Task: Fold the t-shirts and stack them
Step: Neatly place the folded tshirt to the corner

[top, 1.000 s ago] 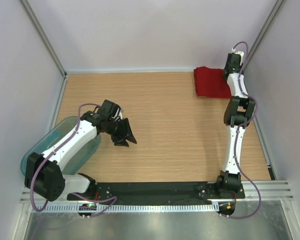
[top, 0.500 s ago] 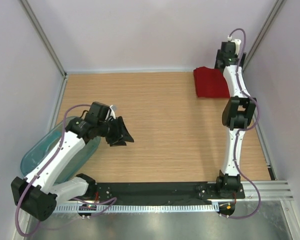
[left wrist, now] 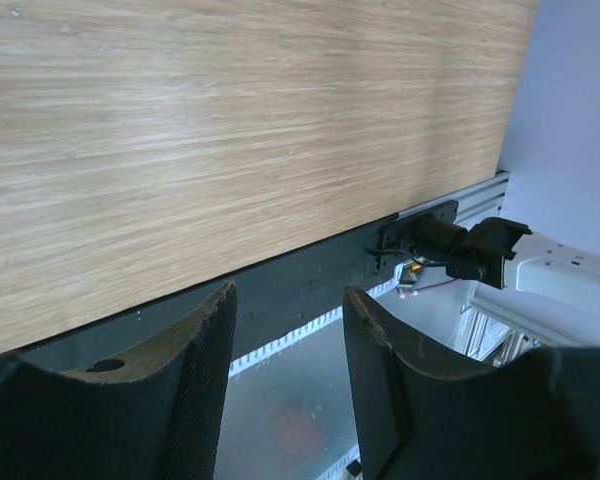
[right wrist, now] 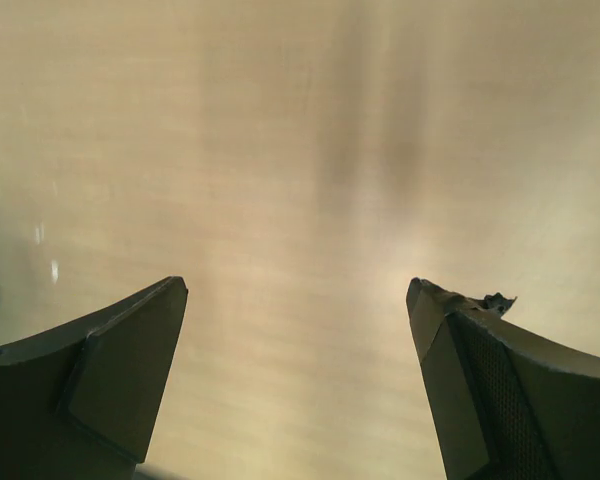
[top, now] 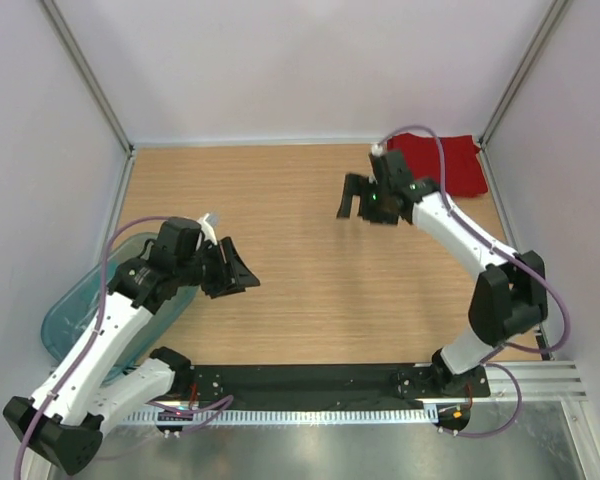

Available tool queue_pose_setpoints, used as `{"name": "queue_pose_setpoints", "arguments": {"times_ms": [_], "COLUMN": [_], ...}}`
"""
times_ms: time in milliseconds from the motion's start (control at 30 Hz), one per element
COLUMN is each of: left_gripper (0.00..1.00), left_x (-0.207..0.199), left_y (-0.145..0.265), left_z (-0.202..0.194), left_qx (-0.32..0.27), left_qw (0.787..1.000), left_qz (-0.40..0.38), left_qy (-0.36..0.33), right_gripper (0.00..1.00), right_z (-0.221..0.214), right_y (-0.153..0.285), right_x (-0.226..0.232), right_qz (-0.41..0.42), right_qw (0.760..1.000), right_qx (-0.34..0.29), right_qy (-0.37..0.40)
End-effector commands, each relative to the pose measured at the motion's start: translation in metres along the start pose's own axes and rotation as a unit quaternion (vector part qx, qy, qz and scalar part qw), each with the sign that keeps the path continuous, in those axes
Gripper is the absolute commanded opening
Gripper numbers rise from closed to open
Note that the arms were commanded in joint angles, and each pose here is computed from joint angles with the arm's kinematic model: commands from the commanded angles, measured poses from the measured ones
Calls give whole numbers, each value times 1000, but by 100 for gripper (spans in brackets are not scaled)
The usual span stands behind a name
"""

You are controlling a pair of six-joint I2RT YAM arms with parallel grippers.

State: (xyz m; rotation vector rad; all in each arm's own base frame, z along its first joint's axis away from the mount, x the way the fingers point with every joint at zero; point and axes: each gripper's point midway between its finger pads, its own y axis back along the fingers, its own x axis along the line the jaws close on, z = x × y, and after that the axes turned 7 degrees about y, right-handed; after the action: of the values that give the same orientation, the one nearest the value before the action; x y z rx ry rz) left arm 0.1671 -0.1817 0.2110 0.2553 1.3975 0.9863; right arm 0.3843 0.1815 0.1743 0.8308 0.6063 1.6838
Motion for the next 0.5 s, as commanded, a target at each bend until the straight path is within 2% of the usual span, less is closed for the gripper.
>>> {"name": "queue_pose_setpoints", "arguments": {"times_ms": [0,33,67,233,267,333,367,400,433,467], "left_gripper": [49,48,49,50,51,51,51,51,51,51], "left_x": [-6,-5,-8,-19,-4,-2,-2,11,17,13], "left_y": [-8,-12,-13,-14,-23,-21,-12,-17,-16,2], "left_z": [7,7,10,18,12,9,4,-2,-5,-5], "left_qx": [-23,-23,-31,-81,-76,-90,-104,-105,-114,-150], "left_qw": [999,999,999,990,991,987,982,982,980,968], "left_qz": [-27,-30,-39,-109,-103,-126,-149,-147,-152,-192], "left_qy": [5,16,19,35,47,53,56,62,64,63], "right_gripper": [100,100,100,100,100,100,100,100,100,100], "right_z": [-54,-46,-78,-136,-157,-176,-203,-198,-208,-219], "right_y": [27,55,53,84,88,95,85,102,102,99], "right_x": [51,66,58,36,31,28,19,20,16,11], "right_qz": [184,241,242,245,250,262,252,280,279,280], "right_qw": [978,965,964,961,956,945,936,924,918,912], "right_qx": [32,-10,7,-26,-25,-32,-7,-53,-52,-58], "right_qy": [-95,-103,-111,-122,-153,-194,-245,-256,-277,-293]}}
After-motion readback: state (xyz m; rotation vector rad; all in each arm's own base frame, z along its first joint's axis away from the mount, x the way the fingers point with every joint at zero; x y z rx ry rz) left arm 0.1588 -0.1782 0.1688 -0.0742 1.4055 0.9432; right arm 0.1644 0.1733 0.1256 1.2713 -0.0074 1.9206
